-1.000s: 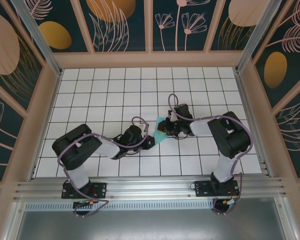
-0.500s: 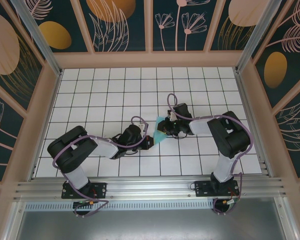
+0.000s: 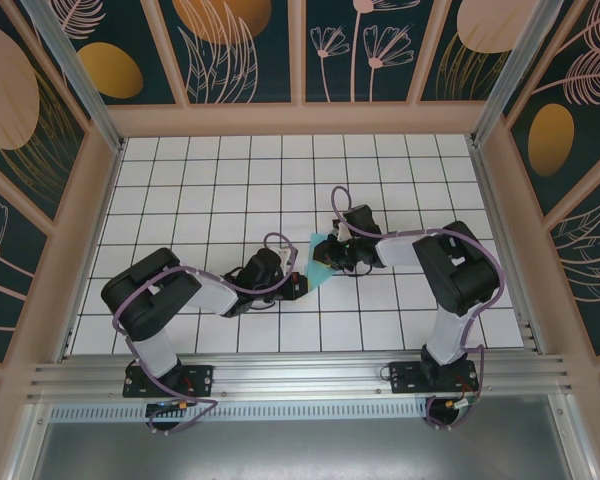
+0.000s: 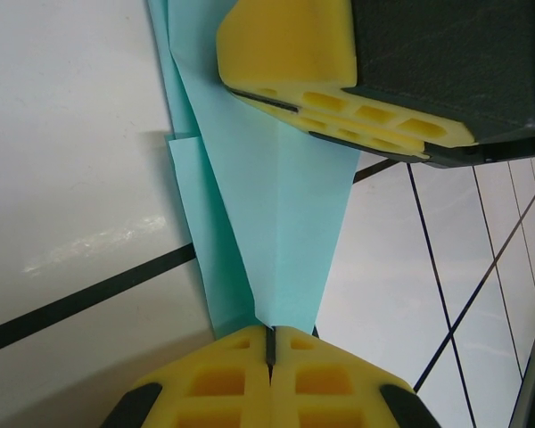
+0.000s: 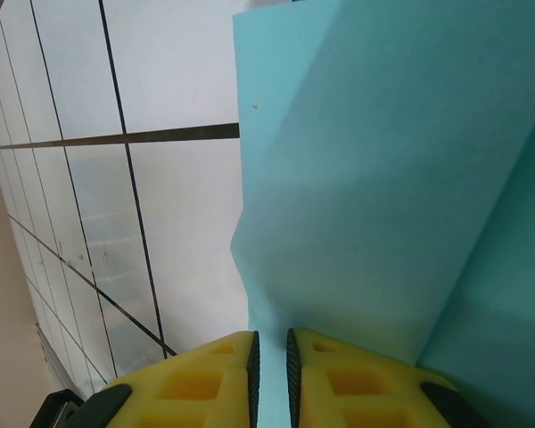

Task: Fold a paper plane with a square sheet of paper (pick it up from the middle)
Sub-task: Fourth fold the wing at the center of the table.

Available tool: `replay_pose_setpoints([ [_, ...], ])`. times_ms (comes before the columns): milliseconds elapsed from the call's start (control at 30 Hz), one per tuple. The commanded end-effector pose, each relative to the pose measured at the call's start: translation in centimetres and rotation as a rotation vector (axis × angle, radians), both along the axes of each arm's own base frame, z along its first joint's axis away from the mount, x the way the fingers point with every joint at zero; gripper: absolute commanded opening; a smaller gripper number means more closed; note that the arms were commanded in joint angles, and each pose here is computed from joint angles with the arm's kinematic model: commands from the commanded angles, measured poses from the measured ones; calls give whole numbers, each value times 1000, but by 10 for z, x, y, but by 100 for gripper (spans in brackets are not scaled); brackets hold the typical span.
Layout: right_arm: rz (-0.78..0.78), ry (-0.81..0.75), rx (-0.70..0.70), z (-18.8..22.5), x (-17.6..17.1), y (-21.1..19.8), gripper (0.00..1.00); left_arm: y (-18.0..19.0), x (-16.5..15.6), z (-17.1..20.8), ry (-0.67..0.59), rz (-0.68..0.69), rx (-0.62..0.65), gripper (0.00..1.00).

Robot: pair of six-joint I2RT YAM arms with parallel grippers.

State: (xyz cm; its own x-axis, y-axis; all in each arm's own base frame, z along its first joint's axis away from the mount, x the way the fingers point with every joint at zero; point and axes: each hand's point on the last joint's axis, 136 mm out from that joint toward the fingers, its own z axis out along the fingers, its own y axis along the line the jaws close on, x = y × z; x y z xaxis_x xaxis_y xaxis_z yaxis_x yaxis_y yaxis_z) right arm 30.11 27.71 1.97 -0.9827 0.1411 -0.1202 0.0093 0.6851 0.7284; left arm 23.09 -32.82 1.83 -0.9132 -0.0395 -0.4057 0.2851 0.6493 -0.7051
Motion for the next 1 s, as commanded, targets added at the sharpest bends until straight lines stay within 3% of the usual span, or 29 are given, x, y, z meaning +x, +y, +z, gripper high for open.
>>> replay_pose_setpoints([
  [0,-23,59,-166,-42,-12,-22,21,11,-29,-28,113,-61,80,0],
  [133,-30,62,-187,-44,-12,-25,20,14,-29,-26,112,-50,90,0],
  [200,-32,65,-194,-45,-12,-25,20,18,-23,-15,74,-10,75,11],
  [433,-24,63,-205,-45,-13,-25,19,17,-4,39,-60,55,-1,24],
  [600,-20,58,-212,-44,-13,-25,19,14,9,65,-107,101,-32,13],
  [733,-18,61,-216,-46,-14,-26,19,-9,14,71,-87,37,-84,6],
  [967,-18,66,-216,-49,-15,-26,19,-17,21,56,18,71,-190,3],
])
